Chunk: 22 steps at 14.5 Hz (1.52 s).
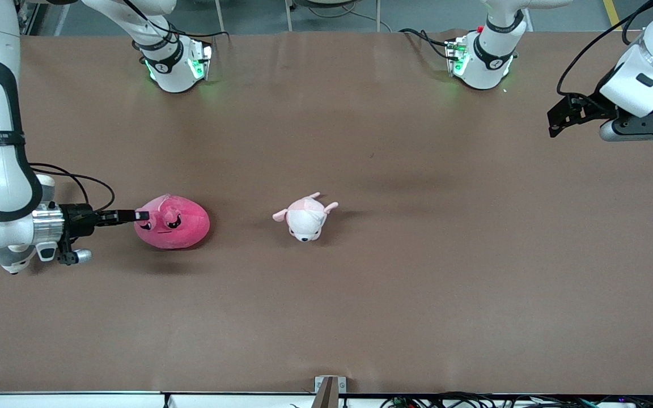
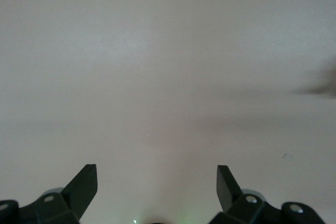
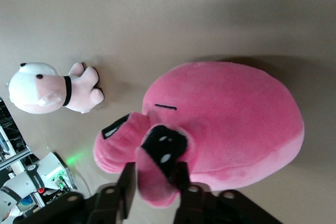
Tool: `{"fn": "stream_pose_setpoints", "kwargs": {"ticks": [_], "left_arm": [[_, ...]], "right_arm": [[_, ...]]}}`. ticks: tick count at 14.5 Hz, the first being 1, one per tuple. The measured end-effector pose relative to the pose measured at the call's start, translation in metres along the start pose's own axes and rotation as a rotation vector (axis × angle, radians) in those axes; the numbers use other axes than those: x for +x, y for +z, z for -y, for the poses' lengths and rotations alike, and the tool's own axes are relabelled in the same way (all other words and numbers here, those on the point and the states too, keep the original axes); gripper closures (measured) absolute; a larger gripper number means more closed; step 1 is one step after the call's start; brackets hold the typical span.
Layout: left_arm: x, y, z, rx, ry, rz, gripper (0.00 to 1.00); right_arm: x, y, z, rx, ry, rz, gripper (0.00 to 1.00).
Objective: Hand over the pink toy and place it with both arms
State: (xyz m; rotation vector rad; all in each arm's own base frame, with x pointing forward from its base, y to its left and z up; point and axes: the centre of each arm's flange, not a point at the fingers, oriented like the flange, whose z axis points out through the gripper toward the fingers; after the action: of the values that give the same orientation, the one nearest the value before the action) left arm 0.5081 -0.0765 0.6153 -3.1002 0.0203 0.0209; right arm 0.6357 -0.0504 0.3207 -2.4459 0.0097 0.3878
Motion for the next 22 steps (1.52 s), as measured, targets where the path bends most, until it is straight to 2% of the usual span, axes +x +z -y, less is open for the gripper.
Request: {"fn": "stream_pose_setpoints", "kwargs": {"ticks": [3,5,9,13,15,16,18,22], "left_arm": [[0.0,0.001,0.002,0.0,-0.005,0.003,0.0],[0.0,0.001,0.003,0.0,-0.025,0.003,0.0],[0.0,0.001,0.002,0.0,-0.039,0.004,0.0],[0.0,0.001,0.002,0.0,-0.043,0.005,0.0],[0.0,0.001,0.002,0.0,-0.044,0.005,0.0],[0.0,0.001,0.002,0.0,-0.043,0.005,0.0],[0.0,0.001,0.002,0.001,-0.043,0.005,0.0],[0.0,0.001,0.002,0.001,-0.043,0.005,0.0]], "right_arm": [[0.003,-0.045,0.013,-0.023,-0.013,-0.067,0.22],[0.0,-0.078,0.032,-0.105,-0.015,-0.087,0.01],[-0.021,-0.14,0.085,-0.284,-0.042,-0.15,0.0],[-0.051,-0.172,0.137,-0.513,-0.086,-0.194,0.0],[-0.067,-0.185,0.162,-0.597,-0.089,-0.229,0.0],[-0.076,-0.193,0.174,-0.624,-0.073,-0.257,0.0],[-0.098,-0.21,0.195,-0.638,-0.04,-0.313,0.0],[-0.131,-0.223,0.199,-0.639,-0.023,-0.368,0.0]]}}
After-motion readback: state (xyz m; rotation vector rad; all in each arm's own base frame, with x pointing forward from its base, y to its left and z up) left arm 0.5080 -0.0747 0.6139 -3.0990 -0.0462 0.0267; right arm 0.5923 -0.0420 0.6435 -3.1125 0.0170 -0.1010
